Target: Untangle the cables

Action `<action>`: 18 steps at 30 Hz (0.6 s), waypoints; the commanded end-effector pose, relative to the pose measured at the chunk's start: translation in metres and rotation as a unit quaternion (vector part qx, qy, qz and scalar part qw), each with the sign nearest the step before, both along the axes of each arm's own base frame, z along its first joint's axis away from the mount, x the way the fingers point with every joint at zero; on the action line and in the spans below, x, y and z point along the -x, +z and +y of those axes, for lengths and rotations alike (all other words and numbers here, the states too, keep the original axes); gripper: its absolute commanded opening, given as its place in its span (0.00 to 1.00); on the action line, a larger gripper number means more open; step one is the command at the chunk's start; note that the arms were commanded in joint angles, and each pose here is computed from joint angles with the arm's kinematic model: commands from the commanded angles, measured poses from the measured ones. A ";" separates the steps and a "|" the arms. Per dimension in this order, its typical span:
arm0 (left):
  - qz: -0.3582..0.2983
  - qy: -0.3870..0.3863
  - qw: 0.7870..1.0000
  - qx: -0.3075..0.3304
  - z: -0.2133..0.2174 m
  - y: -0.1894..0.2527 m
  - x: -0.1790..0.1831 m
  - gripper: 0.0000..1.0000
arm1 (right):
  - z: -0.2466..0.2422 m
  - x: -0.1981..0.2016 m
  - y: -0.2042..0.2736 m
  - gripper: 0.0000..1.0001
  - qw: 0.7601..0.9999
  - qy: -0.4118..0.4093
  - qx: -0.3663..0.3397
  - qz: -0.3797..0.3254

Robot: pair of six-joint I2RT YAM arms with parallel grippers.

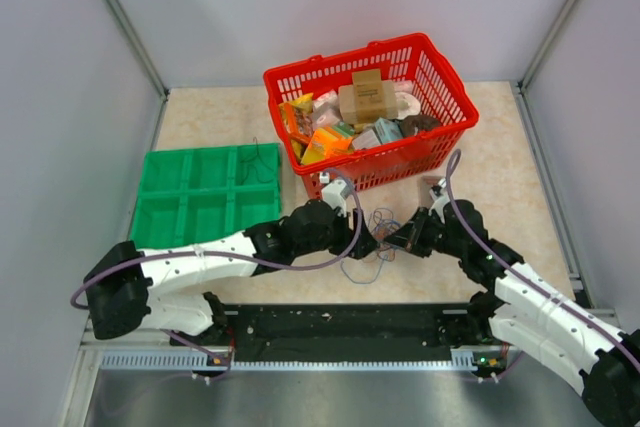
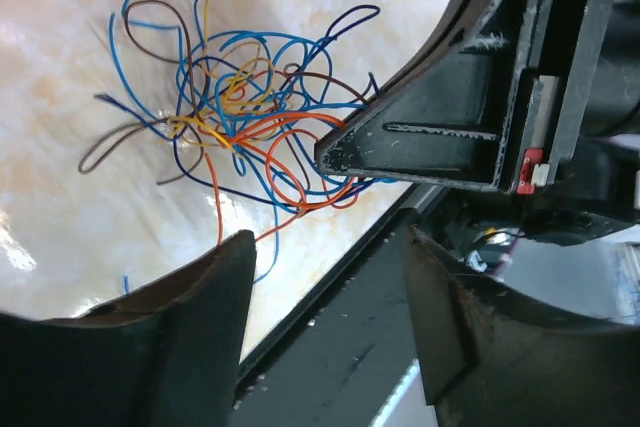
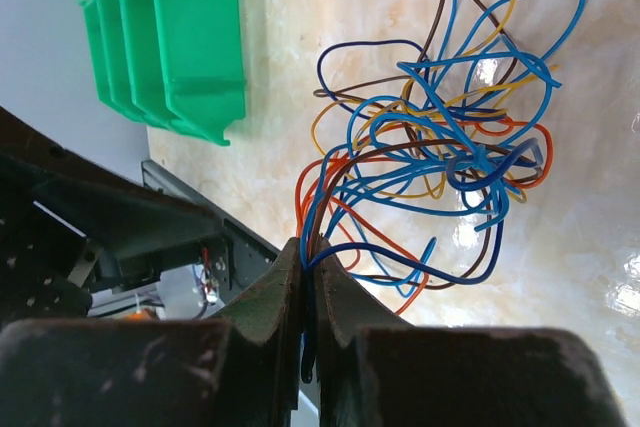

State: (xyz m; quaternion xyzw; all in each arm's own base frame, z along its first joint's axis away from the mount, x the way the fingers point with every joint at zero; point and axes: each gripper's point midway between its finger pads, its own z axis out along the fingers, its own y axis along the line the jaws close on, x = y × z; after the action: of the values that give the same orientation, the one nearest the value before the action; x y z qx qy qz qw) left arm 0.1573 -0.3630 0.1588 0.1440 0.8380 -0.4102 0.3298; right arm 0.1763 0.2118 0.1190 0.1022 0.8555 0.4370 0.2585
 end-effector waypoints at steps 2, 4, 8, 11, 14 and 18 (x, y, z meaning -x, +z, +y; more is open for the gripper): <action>0.110 0.000 0.992 0.060 -0.014 0.016 0.010 0.54 | 0.009 -0.006 0.032 0.02 0.998 0.019 -0.020 -0.049; 0.132 -0.010 0.988 0.073 -0.022 0.015 0.012 0.54 | 0.010 -0.006 0.034 0.02 0.998 0.023 -0.021 -0.053; 0.169 -0.025 0.981 0.094 -0.034 0.011 0.010 0.46 | 0.010 -0.005 0.036 0.03 0.998 0.029 -0.022 -0.058; 0.174 -0.009 0.981 0.089 -0.036 0.002 0.002 0.36 | 0.010 -0.004 0.037 0.03 0.997 0.030 -0.024 -0.060; 0.162 0.006 0.983 0.087 -0.035 0.002 -0.005 0.34 | 0.010 -0.003 0.037 0.03 0.997 0.031 -0.025 -0.063; 0.148 0.022 0.986 0.080 -0.032 0.000 -0.012 0.32 | 0.009 -0.002 0.037 0.03 0.997 0.033 -0.024 -0.065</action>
State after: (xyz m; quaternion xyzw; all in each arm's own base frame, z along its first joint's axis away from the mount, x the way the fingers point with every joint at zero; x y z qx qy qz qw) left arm 0.1527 -0.3825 0.1268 0.0441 0.8708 -0.4548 0.1816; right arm 0.1719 0.2133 0.1223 0.0801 0.8535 0.4441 0.2604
